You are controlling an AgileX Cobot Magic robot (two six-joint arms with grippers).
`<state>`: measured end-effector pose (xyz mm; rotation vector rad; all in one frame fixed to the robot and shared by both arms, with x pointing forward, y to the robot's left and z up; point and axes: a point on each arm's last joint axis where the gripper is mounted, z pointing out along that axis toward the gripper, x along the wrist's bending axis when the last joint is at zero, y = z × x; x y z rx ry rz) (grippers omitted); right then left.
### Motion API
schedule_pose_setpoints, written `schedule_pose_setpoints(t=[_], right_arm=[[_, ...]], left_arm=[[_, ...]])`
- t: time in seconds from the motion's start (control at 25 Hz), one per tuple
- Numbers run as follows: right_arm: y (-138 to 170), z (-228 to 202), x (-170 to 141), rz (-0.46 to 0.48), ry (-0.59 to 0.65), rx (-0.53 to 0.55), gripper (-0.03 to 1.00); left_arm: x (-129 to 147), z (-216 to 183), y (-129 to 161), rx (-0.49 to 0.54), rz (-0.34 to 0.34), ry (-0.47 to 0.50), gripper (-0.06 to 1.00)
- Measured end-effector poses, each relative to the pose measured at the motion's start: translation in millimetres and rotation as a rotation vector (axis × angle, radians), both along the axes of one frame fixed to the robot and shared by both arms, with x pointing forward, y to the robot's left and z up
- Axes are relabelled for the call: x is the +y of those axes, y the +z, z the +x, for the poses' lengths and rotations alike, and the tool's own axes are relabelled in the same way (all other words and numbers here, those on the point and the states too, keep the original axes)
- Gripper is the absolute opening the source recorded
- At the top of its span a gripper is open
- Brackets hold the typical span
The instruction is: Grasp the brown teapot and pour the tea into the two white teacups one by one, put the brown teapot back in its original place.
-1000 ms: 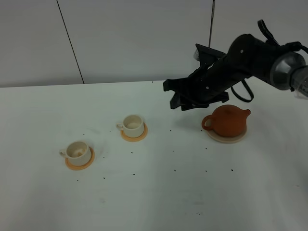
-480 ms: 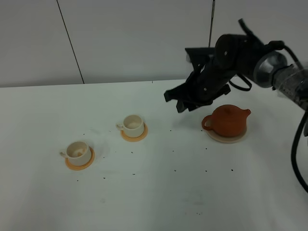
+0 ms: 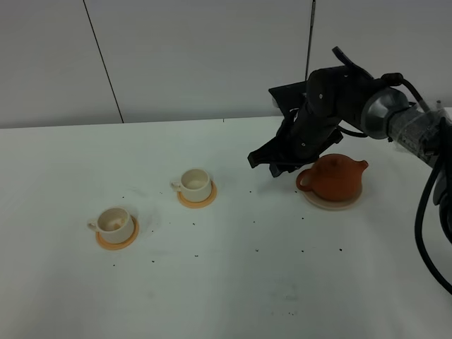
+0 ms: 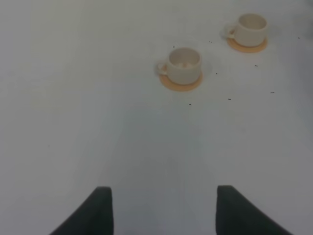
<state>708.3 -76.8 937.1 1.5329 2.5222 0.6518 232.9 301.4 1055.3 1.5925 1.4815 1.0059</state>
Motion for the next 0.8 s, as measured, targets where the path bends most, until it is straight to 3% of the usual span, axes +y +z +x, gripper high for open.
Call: schedule_pose_setpoints(t=[0.8], right_arm=[[-5, -10, -4, -0.055, 0.019, 0.123, 0.28]], left_arm=[[0, 0, 0, 0.0, 0.0, 0.0, 0.53]])
